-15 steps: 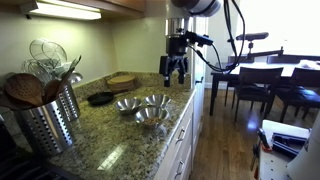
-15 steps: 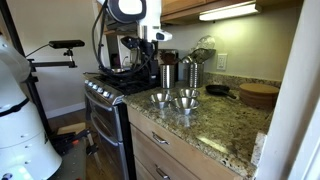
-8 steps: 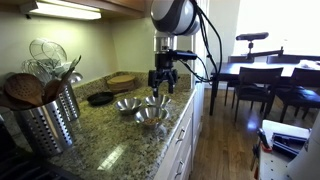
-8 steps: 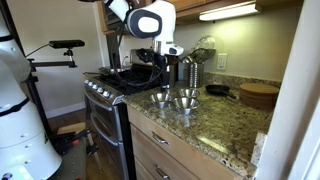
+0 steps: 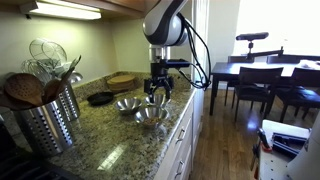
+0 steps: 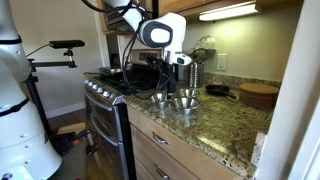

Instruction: Put the objects from the bowl on the left into the bowl near the center

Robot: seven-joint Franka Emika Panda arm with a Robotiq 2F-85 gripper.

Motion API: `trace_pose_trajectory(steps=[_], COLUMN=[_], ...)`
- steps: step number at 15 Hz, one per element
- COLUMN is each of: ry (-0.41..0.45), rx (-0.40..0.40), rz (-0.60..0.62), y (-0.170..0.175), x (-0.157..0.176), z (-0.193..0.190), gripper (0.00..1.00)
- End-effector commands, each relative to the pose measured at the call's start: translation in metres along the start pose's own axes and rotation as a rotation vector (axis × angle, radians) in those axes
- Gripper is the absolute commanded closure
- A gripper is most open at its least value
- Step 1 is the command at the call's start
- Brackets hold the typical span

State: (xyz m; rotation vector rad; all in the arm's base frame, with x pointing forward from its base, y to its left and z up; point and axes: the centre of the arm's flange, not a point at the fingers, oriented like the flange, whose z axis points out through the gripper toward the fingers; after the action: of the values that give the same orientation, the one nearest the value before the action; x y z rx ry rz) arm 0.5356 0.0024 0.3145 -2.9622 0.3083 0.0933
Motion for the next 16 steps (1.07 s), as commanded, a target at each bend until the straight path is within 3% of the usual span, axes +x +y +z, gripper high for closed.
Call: trace_pose_trajectory(steps=[1, 16], ry=[-0.022, -0.127], rx=[0.003, 0.019], rz=[0.068, 0.101], y=[0.003, 0.006], x=[0.010, 0.011], z=[0.008, 0.031], gripper=[0.00, 0.00])
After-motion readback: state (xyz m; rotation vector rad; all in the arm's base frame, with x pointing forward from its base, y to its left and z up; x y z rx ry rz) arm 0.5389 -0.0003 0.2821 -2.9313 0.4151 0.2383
